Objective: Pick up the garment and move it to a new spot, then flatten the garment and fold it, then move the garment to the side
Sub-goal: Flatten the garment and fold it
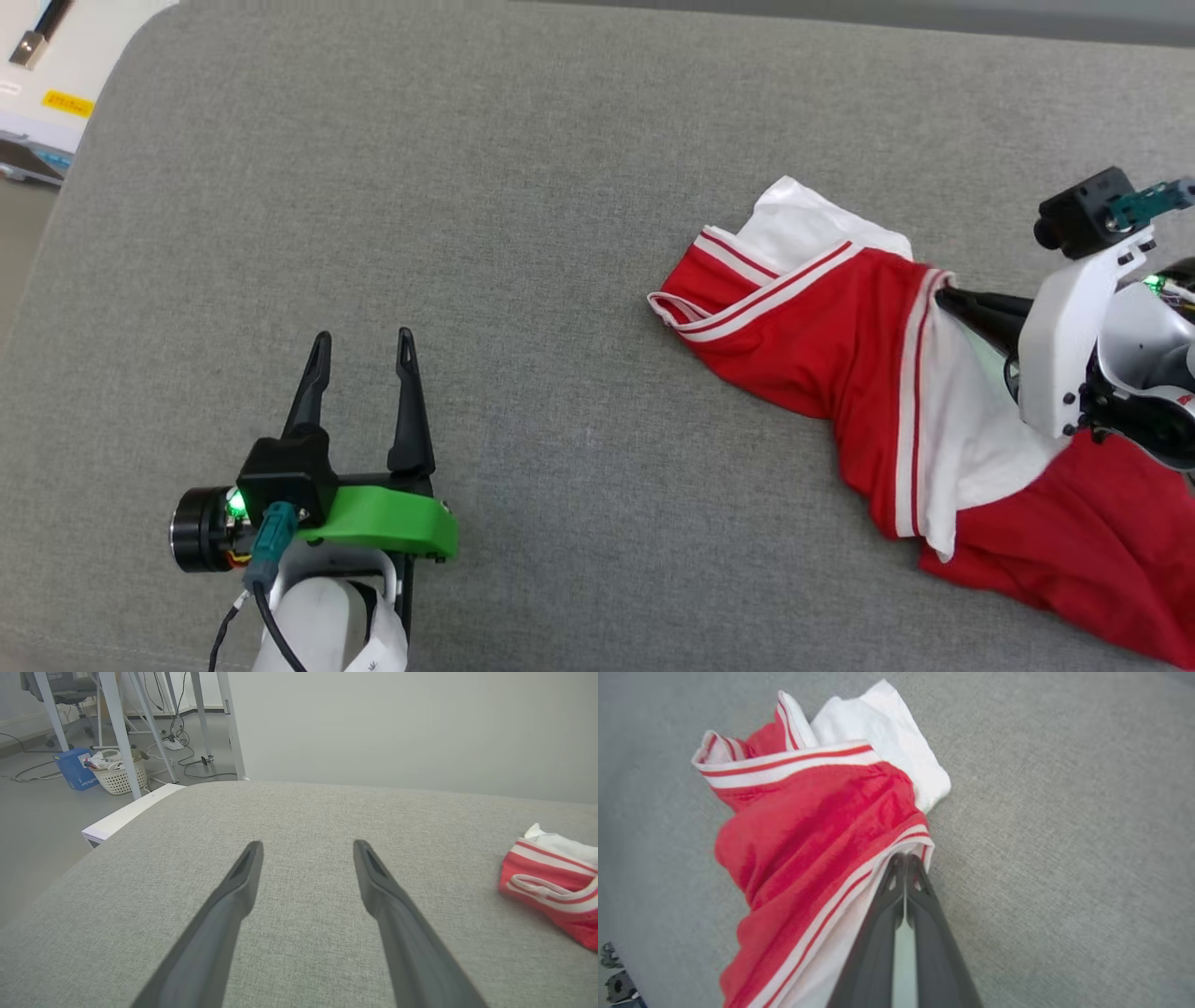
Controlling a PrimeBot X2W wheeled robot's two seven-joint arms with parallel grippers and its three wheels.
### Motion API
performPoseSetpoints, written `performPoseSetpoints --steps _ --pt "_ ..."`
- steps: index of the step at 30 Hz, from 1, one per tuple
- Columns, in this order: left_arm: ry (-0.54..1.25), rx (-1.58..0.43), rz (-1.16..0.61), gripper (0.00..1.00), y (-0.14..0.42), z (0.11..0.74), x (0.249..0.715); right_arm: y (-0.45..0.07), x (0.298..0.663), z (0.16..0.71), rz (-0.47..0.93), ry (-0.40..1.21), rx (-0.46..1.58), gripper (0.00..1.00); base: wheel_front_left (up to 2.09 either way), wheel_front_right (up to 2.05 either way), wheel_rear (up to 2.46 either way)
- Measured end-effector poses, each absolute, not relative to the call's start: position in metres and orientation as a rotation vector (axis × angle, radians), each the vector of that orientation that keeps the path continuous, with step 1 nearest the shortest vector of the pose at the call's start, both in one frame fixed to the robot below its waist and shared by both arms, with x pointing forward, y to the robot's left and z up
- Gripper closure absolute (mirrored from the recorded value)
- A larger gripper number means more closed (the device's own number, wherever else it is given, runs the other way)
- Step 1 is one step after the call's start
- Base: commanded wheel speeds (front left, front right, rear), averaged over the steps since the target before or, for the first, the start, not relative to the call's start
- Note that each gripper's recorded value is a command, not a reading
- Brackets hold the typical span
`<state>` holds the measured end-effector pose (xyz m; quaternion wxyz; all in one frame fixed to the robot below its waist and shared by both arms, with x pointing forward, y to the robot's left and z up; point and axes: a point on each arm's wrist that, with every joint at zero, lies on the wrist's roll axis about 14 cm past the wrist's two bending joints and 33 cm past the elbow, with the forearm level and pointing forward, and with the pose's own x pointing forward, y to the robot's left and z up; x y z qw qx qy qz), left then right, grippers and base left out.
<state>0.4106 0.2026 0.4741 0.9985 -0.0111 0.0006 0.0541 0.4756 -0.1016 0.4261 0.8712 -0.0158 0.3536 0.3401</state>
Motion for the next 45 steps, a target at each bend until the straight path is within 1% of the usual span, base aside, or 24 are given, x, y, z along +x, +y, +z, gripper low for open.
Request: performPoseSetpoints --steps 2,6,9,12,16,20,24,27,30,31,33,34,35,40,45 --pt "-0.01 -0.025 0.107 0.0 0.202 0.479 0.406 -0.094 0.474 0.455 0.75 0.656 -0.027 1.0 0.0 0.0 0.0" --pt "-0.033 -0.027 0.105 0.0 0.201 0.488 0.399 -0.076 0.464 0.499 0.829 0.542 -0.037 1.0 0.0 0.0 0.0" --pt "-0.053 -0.027 0.112 0.0 0.204 0.496 0.395 -0.05 0.452 0.529 0.916 0.46 -0.04 1.0 0.0 0.0 0.0" --pt "-0.064 -0.023 0.132 0.0 0.211 0.5 0.392 -0.017 0.443 0.547 1.007 0.401 -0.033 1.0 0.0 0.0 0.0" --pt "-0.058 -0.017 0.155 0.0 0.218 0.498 0.39 0.031 0.431 0.549 1.118 0.373 -0.025 1.0 0.0 0.0 0.0" --pt "-0.044 -0.013 0.174 0.0 0.224 0.493 0.389 0.074 0.41 0.522 1.221 0.449 -0.024 1.0 0.0 0.0 0.0" --pt "-0.03 -0.011 0.196 0.0 0.23 0.489 0.388 0.099 0.376 0.468 1.299 0.623 -0.058 1.0 0.0 0.0 0.0" --pt "-0.016 -0.008 0.206 0.0 0.233 0.484 0.388 0.096 0.351 0.419 1.321 0.768 -0.15 1.0 0.0 0.0 0.0" --pt "-0.006 -0.009 0.215 0.0 0.235 0.481 0.387 0.087 0.332 0.386 1.308 0.894 -0.142 1.0 0.0 0.0 0.0" --pt "-0.003 -0.01 0.217 0.0 0.235 0.48 0.387 0.085 0.327 0.379 1.306 0.918 -0.143 1.0 0.0 0.0 0.0" --pt "-0.001 -0.01 0.217 0.0 0.235 0.479 0.388 0.086 0.327 0.379 1.309 0.896 -0.153 1.0 0.0 0.0 0.0" --pt "-0.001 -0.011 0.215 0.0 0.234 0.479 0.388 0.086 0.328 0.38 1.31 0.873 -0.159 0.76 0.0 0.0 0.0" --pt "-0.002 -0.012 0.214 0.0 0.233 0.48 0.388 0.089 0.329 0.385 1.312 0.84 -0.146 0.0 0.0 0.0 0.0" --pt "-0.024 -0.018 0.208 0.0 0.232 0.487 0.387 0.094 0.345 0.425 1.308 0.635 -0.057 0.0 0.0 0.0 0.0" --pt "-0.058 -0.017 0.205 0.0 0.231 0.499 0.385 0.079 0.391 0.496 1.23 0.365 -0.007 0.0 0.0 0.0 0.0"
